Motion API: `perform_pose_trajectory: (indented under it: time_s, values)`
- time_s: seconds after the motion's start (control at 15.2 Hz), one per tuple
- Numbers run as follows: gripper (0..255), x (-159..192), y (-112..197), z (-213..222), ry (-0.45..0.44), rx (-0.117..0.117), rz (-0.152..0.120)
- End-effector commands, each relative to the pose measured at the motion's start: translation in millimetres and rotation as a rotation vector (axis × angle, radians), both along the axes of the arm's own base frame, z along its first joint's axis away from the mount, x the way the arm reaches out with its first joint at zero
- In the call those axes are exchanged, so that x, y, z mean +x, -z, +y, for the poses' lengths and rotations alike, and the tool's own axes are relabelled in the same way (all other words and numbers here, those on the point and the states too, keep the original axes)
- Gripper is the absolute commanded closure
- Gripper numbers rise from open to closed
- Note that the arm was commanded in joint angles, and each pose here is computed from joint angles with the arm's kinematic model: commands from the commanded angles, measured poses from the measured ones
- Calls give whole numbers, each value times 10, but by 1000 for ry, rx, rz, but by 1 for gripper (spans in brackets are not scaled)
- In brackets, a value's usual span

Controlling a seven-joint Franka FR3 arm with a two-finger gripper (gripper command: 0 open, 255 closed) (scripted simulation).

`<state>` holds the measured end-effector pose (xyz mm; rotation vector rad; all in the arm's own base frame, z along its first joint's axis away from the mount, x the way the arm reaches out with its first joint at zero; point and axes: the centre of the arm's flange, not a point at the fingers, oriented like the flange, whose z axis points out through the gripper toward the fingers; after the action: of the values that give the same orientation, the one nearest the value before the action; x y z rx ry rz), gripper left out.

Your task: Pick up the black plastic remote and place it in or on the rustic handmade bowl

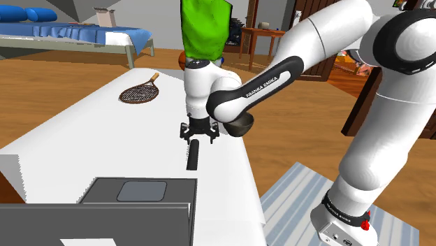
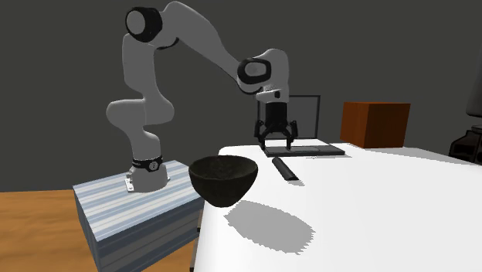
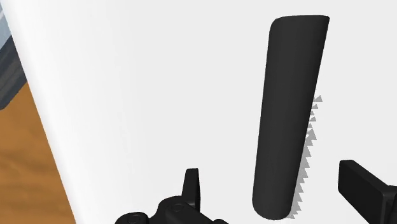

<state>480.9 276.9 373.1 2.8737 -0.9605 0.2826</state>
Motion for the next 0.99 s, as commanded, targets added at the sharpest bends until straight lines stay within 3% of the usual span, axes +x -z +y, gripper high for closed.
perform_pose_trajectory:
  time_s: [0.0, 0.53, 0.92]
  values:
    - [0, 175, 186, 140, 47, -7, -11]
    - [0, 321, 620, 135, 68, -10, -15]
    - [0, 325, 650, 130, 68, -10, -15]
